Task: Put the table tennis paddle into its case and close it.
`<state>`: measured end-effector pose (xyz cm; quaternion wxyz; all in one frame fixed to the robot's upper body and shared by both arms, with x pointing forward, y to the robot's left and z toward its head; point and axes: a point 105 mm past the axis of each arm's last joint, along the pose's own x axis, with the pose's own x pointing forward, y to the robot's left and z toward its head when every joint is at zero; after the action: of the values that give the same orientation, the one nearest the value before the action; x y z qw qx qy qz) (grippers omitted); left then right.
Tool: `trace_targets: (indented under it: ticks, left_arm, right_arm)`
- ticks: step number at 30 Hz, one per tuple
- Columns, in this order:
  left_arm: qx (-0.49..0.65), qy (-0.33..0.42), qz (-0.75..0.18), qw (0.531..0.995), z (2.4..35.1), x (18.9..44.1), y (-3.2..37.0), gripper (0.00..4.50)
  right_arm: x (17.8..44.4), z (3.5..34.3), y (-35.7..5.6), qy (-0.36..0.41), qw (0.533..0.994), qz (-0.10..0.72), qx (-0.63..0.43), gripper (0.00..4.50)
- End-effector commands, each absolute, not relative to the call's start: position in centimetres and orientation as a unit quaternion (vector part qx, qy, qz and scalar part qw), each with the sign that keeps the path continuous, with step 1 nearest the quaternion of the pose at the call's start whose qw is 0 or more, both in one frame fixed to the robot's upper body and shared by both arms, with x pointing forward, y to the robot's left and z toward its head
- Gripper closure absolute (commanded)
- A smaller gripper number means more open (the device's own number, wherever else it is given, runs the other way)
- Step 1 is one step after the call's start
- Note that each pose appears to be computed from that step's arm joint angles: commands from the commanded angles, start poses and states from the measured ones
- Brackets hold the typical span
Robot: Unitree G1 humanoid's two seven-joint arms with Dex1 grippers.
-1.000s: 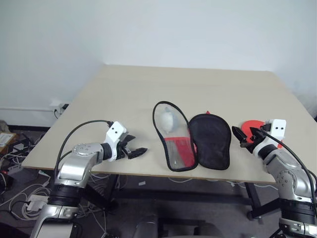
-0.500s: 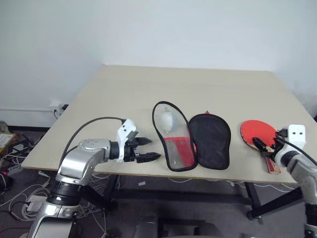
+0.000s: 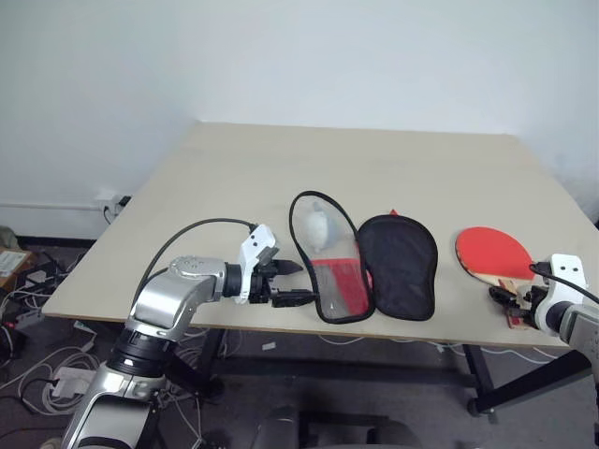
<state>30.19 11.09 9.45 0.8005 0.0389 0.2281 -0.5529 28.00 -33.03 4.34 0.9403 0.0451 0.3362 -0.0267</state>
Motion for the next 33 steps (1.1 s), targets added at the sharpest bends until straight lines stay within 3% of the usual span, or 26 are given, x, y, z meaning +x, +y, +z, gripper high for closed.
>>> trace_targets:
  ticks: [1,4,6,15,20,26,33]
  left_arm:
    - [0.055,0.202,-0.564,0.799,11.0,30.7,10.7,0.00]
    - [0.061,0.203,-0.563,0.799,11.0,30.9,10.7,0.00]
    - [0.063,0.202,-0.564,0.798,11.0,31.0,10.7,0.00]
    - [0.064,0.200,-0.565,0.798,11.3,31.2,10.8,0.00]
    - [0.061,0.204,-0.563,0.799,11.1,31.3,10.9,0.00]
    - [0.058,0.207,-0.566,0.796,10.9,31.6,10.6,0.00]
    - [0.063,0.206,-0.575,0.789,10.7,31.7,10.0,0.00]
  right_arm:
    - [28.4,4.7,-33.5,0.331,0.941,-0.036,0.052,0.02]
    - [28.5,3.7,-33.6,0.343,0.937,-0.049,0.049,0.02]
    - [28.8,3.3,-33.7,0.342,0.936,-0.059,0.049,0.40]
    - [30.2,3.8,-32.7,0.314,0.947,-0.052,0.036,3.32]
    - [31.3,7.9,-31.6,0.258,0.965,-0.029,0.045,3.38]
    - [32.3,12.6,-27.4,0.213,0.975,0.033,0.059,3.38]
    - [33.9,13.1,-20.2,0.218,0.960,0.076,0.161,3.38]
